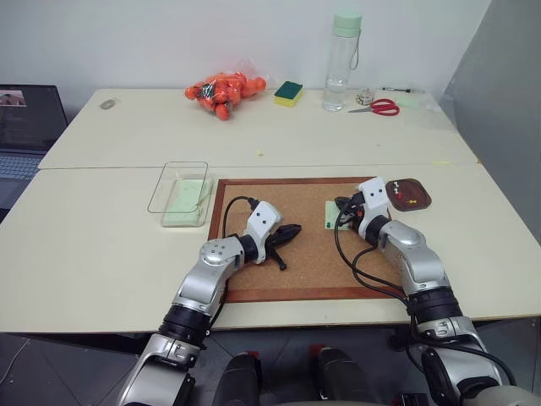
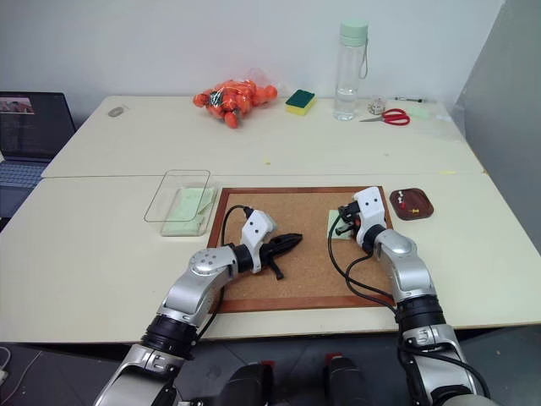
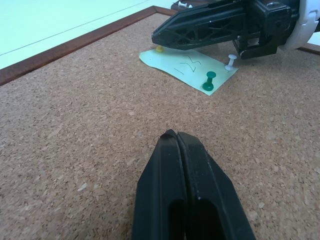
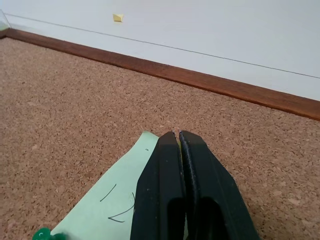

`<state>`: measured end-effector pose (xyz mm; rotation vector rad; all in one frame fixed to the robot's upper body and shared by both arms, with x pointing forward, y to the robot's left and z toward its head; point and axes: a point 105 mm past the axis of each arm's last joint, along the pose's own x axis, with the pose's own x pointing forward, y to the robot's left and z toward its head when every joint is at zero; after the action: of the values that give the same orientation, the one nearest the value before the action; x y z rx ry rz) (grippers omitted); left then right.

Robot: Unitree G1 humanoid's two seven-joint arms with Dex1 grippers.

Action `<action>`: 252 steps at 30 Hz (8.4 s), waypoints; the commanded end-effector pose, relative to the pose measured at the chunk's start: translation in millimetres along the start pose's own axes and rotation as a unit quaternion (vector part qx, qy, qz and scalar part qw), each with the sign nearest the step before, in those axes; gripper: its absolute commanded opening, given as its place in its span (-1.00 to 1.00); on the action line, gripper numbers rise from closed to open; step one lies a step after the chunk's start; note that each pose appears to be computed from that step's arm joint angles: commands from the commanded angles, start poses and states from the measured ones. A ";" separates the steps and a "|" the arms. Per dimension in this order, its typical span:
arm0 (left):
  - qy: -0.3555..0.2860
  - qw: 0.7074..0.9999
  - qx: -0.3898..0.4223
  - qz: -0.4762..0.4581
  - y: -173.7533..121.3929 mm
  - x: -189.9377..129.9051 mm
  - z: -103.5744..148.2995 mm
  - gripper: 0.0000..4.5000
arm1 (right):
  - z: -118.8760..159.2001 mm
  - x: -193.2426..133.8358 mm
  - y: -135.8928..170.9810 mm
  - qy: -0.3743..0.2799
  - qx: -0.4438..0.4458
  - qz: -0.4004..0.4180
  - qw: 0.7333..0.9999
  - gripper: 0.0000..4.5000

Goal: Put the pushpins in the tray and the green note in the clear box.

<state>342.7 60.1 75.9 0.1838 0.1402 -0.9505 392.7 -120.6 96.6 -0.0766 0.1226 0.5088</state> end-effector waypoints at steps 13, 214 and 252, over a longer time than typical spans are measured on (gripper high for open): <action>0.036 0.999 -0.028 -0.011 -8.7 0.3 -20.8 -1.00 | 46.8 -17.9 4.8 -0.087 -0.012 0.008 0.996 -1.00; 0.040 0.999 -0.028 -0.018 -15.0 -3.0 -22.2 -1.00 | 19.1 -55.1 -153.5 -0.067 0.002 -0.332 0.941 -0.73; 0.044 0.998 -0.030 -0.020 -17.7 -4.9 -24.4 -1.00 | 6.4 -65.2 30.2 -0.064 -0.091 0.136 0.984 0.91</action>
<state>332.4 61.4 71.0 0.1801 0.1715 -0.9544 325.4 -133.7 99.9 -0.1952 0.0015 0.7587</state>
